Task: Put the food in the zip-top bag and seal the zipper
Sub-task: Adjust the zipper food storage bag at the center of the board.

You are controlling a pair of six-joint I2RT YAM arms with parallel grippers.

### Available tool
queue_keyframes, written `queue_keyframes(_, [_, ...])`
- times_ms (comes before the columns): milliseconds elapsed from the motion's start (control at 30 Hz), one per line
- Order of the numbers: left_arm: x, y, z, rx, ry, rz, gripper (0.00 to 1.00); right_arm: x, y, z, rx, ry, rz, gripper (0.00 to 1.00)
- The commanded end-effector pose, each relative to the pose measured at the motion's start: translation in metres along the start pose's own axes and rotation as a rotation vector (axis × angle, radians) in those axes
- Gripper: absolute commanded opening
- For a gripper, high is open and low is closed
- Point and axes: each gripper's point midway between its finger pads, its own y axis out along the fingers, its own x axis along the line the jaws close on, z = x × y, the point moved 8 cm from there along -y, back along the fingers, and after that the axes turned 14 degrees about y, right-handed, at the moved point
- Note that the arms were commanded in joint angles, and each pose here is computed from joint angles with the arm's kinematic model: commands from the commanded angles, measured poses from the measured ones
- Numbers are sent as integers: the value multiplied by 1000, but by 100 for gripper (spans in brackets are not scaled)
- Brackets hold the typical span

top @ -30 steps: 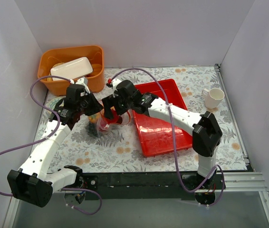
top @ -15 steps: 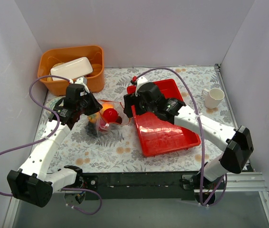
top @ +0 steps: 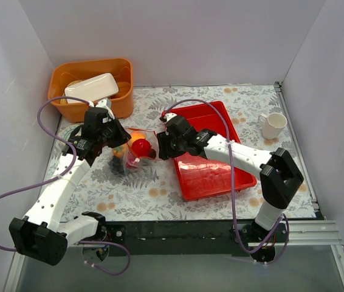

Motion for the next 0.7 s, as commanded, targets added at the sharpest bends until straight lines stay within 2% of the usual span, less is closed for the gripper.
queue_keyframes(0, [-4, -14, -14, -73, 14, 10, 0, 17, 0, -17, -29, 26, -63, 54])
queue_keyframes(100, [-4, -14, -15, -76, 14, 11, 0, 18, 1, -16, -23, 27, -70, 47])
queue_keyframes(133, [-4, -14, -14, -71, 12, 14, 0, 17, 2, -15, -21, 27, -68, 43])
queue_keyframes(167, [-4, -14, -14, -71, 14, 14, 0, 20, 0, -16, -9, 27, -94, 35])
queue_keyframes(233, [-5, -12, -13, -57, 19, 25, 0, 24, -6, -20, -26, 26, -113, 29])
queue_keyframes(367, [-6, -8, -6, -8, 65, 68, 0, 45, -19, -46, -108, 2, -177, 27])
queue_keyframes(467, [-5, -4, 1, 25, 105, 90, 0, 54, -17, -58, -117, -26, -189, 25])
queue_keyframes(533, [-5, -5, 1, 26, 118, 99, 0, 62, -15, -68, -117, -36, -186, 17])
queue_keyframes(567, [-6, -6, 1, 25, 123, 104, 0, 63, -14, -71, -117, -36, -184, 7])
queue_keyframes(667, [-7, -9, -2, 23, 132, 108, 0, 66, -12, -73, -117, -32, -188, 1])
